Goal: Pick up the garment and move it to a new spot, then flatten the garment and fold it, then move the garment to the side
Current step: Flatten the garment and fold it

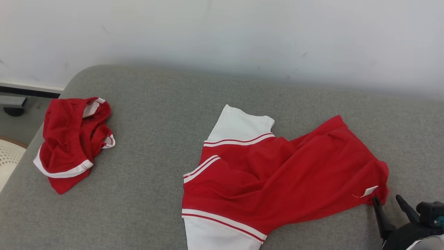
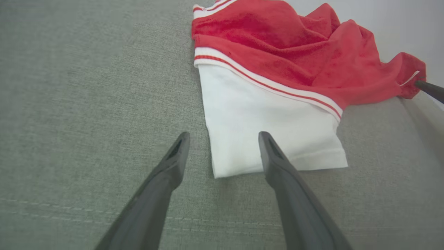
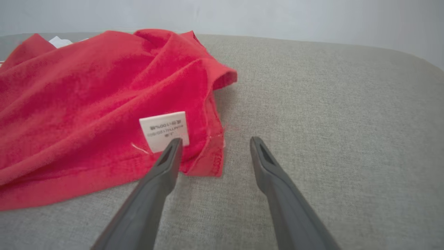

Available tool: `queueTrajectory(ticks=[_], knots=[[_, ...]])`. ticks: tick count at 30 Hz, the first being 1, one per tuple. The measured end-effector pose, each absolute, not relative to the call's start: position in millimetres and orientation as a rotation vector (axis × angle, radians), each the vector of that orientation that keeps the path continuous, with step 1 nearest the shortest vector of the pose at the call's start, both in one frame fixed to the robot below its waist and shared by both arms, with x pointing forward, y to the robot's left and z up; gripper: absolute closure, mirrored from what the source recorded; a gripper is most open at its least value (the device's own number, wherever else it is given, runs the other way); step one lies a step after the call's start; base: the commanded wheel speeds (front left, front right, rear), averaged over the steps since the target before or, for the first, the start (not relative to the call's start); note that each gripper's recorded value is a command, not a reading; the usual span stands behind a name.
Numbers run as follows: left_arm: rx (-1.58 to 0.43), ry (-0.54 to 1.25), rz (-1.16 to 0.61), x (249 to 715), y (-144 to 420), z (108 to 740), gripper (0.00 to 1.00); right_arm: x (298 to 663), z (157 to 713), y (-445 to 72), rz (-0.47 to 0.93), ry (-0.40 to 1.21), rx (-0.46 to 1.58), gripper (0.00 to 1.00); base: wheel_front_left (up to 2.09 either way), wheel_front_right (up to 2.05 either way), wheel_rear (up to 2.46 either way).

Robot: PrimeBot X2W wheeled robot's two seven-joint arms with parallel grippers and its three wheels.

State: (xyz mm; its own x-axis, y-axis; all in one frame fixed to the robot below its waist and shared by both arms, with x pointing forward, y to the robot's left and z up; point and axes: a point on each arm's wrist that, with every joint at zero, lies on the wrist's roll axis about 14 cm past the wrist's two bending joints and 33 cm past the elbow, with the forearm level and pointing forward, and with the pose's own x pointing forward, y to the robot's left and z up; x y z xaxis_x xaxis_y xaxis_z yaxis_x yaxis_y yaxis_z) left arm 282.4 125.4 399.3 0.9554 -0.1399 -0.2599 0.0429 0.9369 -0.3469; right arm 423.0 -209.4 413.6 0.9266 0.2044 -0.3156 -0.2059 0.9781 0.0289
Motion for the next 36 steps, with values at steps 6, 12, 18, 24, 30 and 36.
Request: queueTrajectory(ticks=[6,12,18,24,30,36], knots=[[-0.352,0.327,-0.122,279,116,390,0.0,420,401,-203,0.225,0.354,-0.006,0.0,0.0,0.0,0.0],[-0.362,0.35,-0.131,279,113,385,0.0,418,393,-204,0.228,0.383,-0.03,0.0,0.0,0.0,0.0],[-0.354,0.395,-0.134,278,113,373,0.0,415,387,-206,0.223,0.404,-0.045,0.0,0.0,0.0,0.0],[-0.359,0.442,-0.156,278,107,362,0.0,420,383,-203,0.22,0.419,-0.056,0.0,0.0,0.0,0.0],[-0.376,0.467,-0.168,281,102,357,1.0,427,385,-195,0.233,0.416,-0.067,1.0,0.0,0.0,0.0],[-0.416,0.339,-0.064,299,129,386,1.0,427,404,-196,0.234,0.348,-0.053,1.0,0.0,0.0,0.0]])
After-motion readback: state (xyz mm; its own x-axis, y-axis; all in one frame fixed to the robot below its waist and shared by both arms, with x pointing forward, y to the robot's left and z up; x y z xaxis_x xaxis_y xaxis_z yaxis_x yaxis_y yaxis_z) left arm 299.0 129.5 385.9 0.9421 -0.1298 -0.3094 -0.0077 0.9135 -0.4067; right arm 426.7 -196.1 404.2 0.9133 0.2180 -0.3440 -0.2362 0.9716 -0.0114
